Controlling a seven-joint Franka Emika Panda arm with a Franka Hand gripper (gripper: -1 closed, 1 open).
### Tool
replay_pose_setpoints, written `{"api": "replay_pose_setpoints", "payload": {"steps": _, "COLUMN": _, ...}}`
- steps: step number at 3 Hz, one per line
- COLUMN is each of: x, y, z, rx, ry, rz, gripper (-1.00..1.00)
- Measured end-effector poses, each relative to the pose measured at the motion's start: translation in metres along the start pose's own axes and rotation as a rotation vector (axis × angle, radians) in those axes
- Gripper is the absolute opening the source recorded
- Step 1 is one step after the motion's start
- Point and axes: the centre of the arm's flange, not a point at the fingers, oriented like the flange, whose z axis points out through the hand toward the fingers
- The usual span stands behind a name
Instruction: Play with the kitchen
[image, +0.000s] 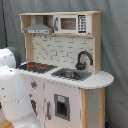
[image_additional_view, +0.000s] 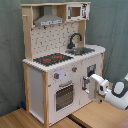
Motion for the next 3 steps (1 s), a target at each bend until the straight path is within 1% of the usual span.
{"api": "replay_pose_setpoints", "payload": {"steps": 1, "x": -0.01, "y": -0.01, "z": -0.001, "rx": -0.031, "ry": -0.002, "rz": 0.039, "gripper": 1.0}}
{"api": "replay_pose_setpoints", "payload": {"steps": 2, "x": -0.021, "y": -0.019, "z": 0.006, "rx": -0.074, "ry": -0.017, "rz": 0.078, "gripper": 1.0}}
{"api": "replay_pose_setpoints", "payload": {"steps": 3, "x": -0.041, "y": -0.021, "z": 0.023, "rx": -0.129, "ry": -0.059, "rz": 0.118, "gripper": 1.0}}
